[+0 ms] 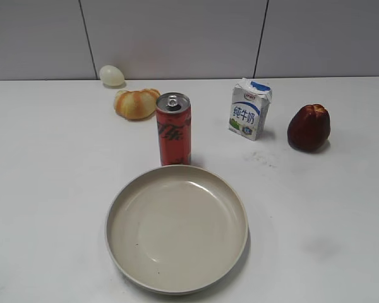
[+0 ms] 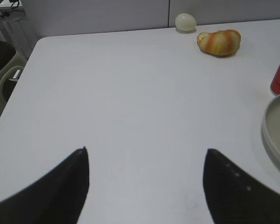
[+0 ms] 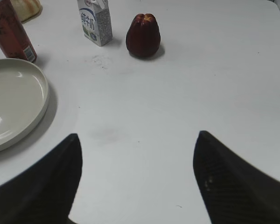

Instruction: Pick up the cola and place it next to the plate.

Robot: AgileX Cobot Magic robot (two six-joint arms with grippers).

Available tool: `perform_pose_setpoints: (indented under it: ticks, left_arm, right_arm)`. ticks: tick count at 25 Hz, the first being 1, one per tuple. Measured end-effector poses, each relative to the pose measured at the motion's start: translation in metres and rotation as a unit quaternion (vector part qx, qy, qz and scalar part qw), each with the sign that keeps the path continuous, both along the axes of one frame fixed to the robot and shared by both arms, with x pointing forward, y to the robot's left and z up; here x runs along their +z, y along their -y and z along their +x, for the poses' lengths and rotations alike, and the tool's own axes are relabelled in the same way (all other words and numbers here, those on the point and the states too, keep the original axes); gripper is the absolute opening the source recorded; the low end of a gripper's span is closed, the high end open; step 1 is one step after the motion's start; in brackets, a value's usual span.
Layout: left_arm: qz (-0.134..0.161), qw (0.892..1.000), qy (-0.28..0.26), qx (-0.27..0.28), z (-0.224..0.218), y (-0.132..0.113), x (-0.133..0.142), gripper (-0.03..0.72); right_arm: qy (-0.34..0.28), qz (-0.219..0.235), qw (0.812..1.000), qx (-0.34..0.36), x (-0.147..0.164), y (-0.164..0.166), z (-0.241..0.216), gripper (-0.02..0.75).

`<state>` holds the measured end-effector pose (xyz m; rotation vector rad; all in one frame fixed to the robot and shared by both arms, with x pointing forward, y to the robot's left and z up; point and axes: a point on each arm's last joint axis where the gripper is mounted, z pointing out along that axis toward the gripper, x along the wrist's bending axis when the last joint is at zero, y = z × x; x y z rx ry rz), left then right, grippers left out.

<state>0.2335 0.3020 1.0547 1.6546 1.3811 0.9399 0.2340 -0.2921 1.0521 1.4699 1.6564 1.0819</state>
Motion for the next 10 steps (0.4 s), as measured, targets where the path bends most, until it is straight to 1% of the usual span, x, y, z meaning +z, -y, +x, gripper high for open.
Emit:
perform_pose_setpoints:
  ticks: [10]
  left_arm:
    - [0.0,1.0,0.0,0.0,0.0,0.0,0.0,0.58]
  right_arm:
    - [0.0,0.0,1.0,0.0,0.0,0.0,0.0,0.594]
